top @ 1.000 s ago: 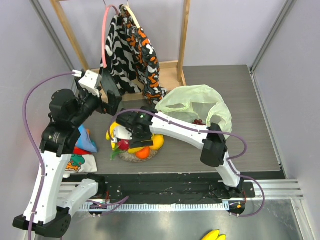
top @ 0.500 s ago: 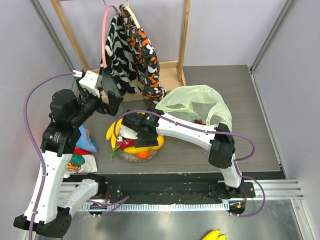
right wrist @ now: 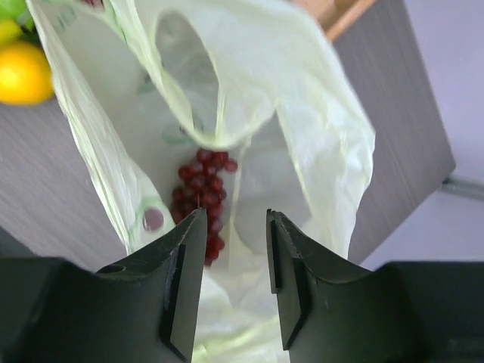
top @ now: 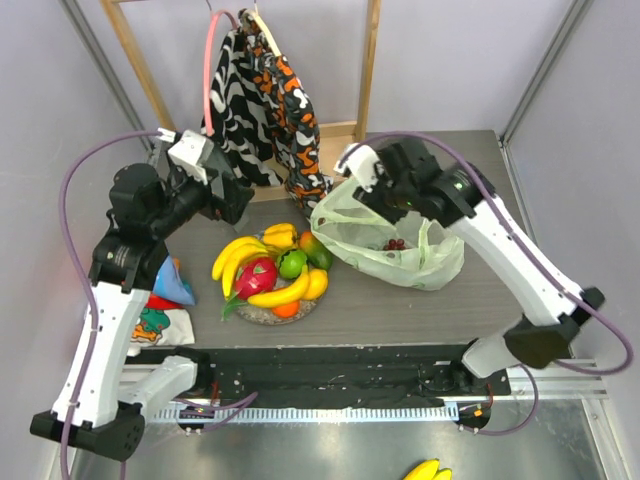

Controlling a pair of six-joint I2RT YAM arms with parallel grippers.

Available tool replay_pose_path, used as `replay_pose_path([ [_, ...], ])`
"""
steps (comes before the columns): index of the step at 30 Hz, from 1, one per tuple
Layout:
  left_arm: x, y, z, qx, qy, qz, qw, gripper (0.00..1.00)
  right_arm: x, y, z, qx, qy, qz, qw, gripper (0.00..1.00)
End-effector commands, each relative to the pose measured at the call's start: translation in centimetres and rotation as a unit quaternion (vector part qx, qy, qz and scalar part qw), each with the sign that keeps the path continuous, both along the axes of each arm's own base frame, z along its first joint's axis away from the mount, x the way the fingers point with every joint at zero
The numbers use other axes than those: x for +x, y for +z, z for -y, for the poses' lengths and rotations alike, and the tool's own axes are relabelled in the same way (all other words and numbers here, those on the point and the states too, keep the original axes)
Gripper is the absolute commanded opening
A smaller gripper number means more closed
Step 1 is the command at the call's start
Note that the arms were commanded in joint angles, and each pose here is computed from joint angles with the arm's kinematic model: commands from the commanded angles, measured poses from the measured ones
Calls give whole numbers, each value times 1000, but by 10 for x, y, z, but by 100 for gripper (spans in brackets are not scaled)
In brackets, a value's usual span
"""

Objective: Take the fake fruits out of the plastic bag
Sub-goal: Adjust the plastic bag at the center of the board, then take out the fake fruit from the plastic bag.

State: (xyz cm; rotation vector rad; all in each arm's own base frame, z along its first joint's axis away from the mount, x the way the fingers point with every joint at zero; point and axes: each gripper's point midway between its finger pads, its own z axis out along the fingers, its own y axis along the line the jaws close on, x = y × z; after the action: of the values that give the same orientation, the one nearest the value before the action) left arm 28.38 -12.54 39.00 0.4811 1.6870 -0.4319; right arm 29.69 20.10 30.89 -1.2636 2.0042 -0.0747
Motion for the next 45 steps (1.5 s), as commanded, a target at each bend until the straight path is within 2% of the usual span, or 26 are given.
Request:
replay_pose_path([
  [1, 1, 22, 28, -31, -61, 7, 998, 91, -3, -51, 25, -7, -26, -62, 998, 44],
  [5, 11, 14, 49, -27, -90, -21, 995, 91, 4, -101, 61, -53, -76, -87, 992, 45],
  [9, 22, -4, 63, 0, -102, -38, 994, 91, -24, -143, 96, -123, -79, -129, 981, 47],
  [13, 28, -19, 76, 9, -116, -57, 992, 91, -72, -148, 107, -112, -47, -179, 976, 44],
  [15, 31, -27, 79, 12, -118, -67, 991, 90, -90, -151, 119, -118, -47, -184, 975, 44],
  [17, 32, -34, 82, 15, -120, -75, 990, 90, -92, -147, 123, -119, -47, -166, 978, 43],
  [21, 38, -42, 87, 26, -126, -81, 988, 90, -63, -125, 104, -81, -46, -118, 989, 43],
  [26, 42, -46, 90, 29, -122, -87, 988, 90, -14, -127, 84, -63, -74, -92, 991, 47],
  [32, 44, -44, 83, 45, -109, -77, 990, 91, 29, -147, 81, -49, -95, -135, 985, 45],
  [35, 45, -46, 82, 51, -109, -77, 990, 91, 31, -166, 81, -56, -87, -178, 979, 45],
  [39, 48, -48, 81, 57, -106, -77, 990, 91, -4, -197, 83, -83, -53, -277, 956, 55],
  [41, 49, -49, 81, 58, -106, -76, 990, 91, -23, -211, 91, -98, -60, -315, 942, 64],
  [44, 50, -49, 80, 60, -103, -74, 990, 92, -35, -227, 103, -123, -73, -330, 933, 73],
  [45, 51, -48, 80, 61, -102, -73, 990, 92, -35, -230, 105, -127, -76, -329, 933, 89],
])
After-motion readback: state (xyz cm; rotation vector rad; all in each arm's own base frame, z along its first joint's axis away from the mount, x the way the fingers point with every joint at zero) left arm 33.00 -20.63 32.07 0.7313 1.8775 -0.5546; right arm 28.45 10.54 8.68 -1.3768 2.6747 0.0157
